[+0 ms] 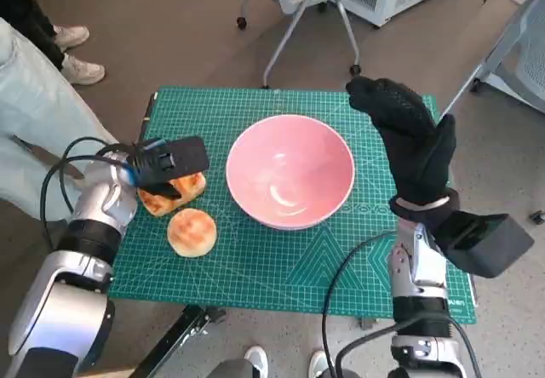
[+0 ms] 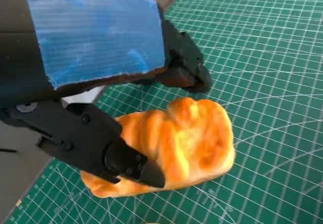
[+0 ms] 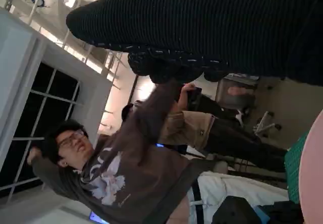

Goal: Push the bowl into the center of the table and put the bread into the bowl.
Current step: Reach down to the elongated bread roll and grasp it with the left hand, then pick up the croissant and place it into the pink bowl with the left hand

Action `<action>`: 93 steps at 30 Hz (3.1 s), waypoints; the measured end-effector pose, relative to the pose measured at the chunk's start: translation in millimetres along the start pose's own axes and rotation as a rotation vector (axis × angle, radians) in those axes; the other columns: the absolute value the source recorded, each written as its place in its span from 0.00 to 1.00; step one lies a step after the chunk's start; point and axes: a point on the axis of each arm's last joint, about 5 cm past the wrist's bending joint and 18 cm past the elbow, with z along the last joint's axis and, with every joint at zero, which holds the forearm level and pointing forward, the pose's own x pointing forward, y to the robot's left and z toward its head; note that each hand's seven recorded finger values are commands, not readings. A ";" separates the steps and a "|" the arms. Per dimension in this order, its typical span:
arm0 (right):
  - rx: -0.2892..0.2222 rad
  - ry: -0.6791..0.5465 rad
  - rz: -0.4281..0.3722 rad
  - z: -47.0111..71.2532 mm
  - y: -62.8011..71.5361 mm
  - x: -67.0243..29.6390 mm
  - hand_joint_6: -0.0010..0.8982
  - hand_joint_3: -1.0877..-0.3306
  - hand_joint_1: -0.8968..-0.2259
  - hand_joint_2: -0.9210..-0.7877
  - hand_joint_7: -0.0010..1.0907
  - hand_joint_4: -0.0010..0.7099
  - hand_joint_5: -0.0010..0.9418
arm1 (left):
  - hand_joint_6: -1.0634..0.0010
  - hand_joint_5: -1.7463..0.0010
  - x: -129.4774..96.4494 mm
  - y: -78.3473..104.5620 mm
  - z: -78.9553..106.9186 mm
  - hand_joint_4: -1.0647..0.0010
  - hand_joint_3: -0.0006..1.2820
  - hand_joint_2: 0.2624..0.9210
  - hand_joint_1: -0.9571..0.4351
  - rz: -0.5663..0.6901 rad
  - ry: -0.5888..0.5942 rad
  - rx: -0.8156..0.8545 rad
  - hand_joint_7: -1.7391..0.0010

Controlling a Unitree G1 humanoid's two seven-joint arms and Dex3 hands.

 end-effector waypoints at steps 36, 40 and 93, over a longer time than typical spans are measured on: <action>0.026 -0.007 -0.003 -0.2 -0.3 -0.6 0.08 0.45 0.31 0.00 0.54 0.35 0.00 | 0.35 0.41 -81.9 25.9 1.4 0.24 0.02 0.97 0.69 0.359 -0.402 -0.162 0.36; 0.026 -0.003 -0.007 -0.7 -1.7 -2.9 0.08 0.46 0.31 0.00 0.54 0.35 0.00 | 0.33 0.42 -93.0 22.7 1.3 0.23 0.01 0.96 0.69 0.392 -0.459 -0.168 0.37; 0.008 0.013 -0.044 0.0 -7.1 -15.5 0.09 0.46 0.32 0.00 0.53 0.34 0.00 | 0.41 0.39 -100.9 27.6 119.8 0.29 0.03 1.00 0.69 0.377 -0.911 0.035 0.31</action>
